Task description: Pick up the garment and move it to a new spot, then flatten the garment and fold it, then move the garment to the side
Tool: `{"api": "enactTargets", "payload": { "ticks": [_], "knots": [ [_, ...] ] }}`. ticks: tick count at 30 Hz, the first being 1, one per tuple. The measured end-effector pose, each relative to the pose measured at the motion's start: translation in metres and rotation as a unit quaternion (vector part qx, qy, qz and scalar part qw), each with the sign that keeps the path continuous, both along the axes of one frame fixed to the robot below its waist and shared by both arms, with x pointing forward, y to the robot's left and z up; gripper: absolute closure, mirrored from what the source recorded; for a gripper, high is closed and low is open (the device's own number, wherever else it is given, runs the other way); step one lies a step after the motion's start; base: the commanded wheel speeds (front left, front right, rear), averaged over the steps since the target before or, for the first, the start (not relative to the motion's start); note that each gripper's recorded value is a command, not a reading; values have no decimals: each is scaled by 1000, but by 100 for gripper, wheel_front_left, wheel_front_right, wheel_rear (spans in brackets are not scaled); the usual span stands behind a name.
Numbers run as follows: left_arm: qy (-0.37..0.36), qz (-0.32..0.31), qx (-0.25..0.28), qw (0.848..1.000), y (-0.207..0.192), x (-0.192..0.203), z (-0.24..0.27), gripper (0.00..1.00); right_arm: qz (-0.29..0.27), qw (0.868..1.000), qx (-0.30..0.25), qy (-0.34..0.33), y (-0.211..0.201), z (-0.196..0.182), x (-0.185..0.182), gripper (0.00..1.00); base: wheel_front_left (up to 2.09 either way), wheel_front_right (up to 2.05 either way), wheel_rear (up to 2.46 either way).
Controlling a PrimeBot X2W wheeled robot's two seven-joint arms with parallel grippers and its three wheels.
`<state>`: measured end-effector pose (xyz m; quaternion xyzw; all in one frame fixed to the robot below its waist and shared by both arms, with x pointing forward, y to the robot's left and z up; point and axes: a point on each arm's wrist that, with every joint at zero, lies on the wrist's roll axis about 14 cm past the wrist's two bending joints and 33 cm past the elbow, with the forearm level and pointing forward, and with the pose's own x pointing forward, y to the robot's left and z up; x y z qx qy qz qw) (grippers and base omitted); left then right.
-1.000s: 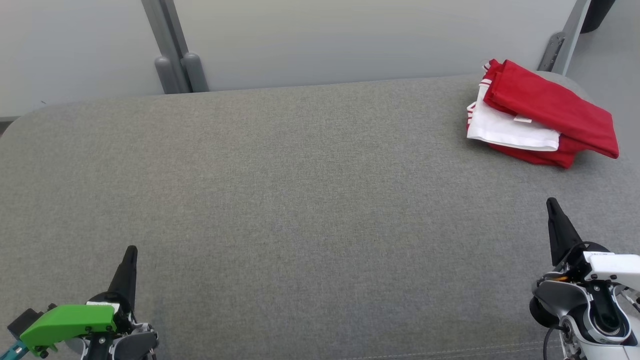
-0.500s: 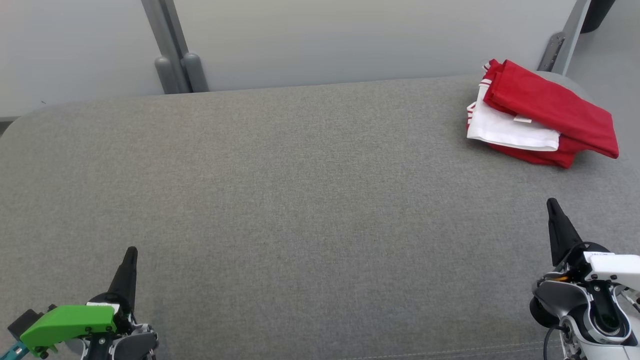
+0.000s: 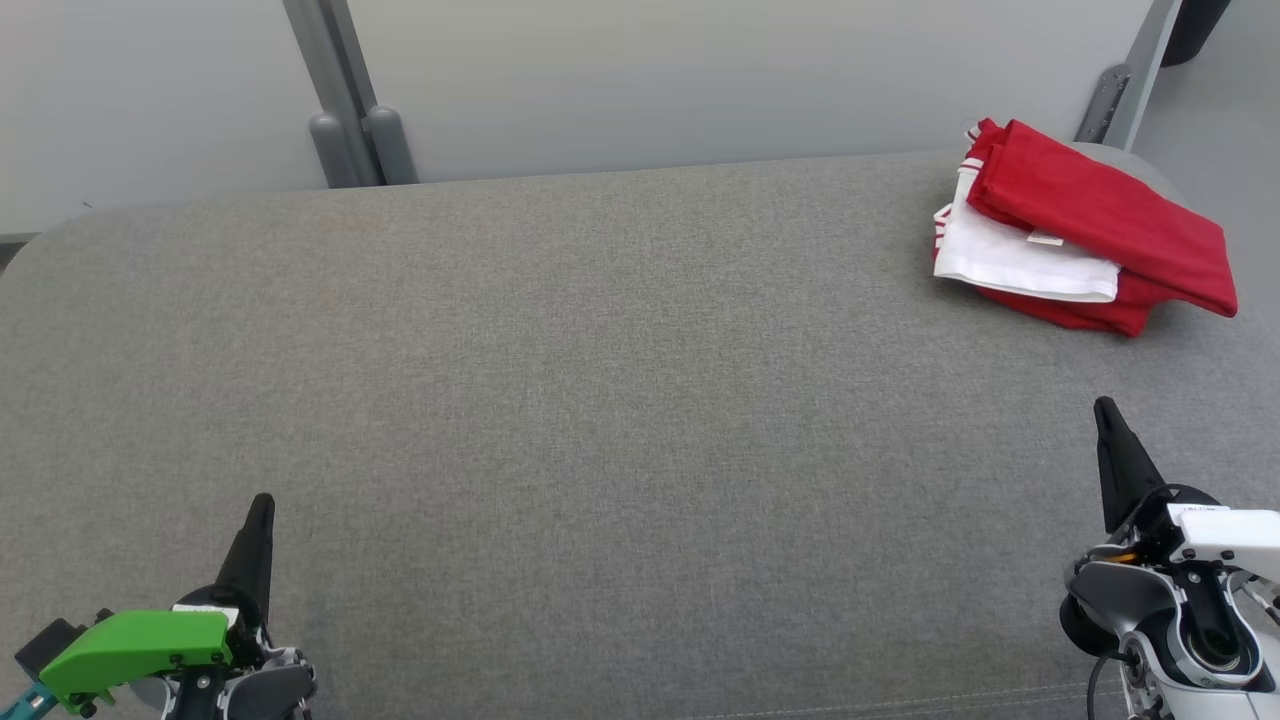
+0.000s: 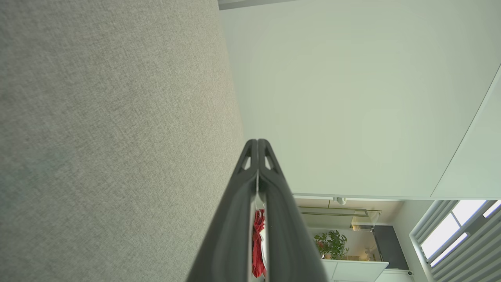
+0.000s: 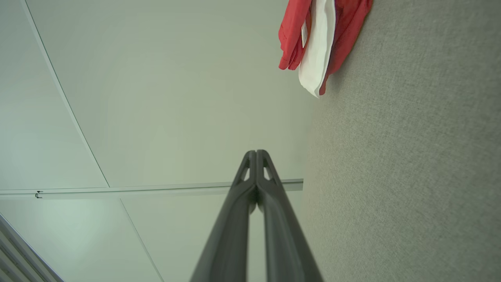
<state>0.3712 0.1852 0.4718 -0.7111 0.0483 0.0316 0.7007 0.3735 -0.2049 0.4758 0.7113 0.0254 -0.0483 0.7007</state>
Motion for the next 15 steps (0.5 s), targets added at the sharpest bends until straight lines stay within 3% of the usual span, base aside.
{"api": "enactTargets", "payload": {
  "ticks": [15],
  "knots": [
    [0,0,0,1000,0,0,0,100,2,1000,0,0,0,0,0,100,0,0,0]
  ]
}}
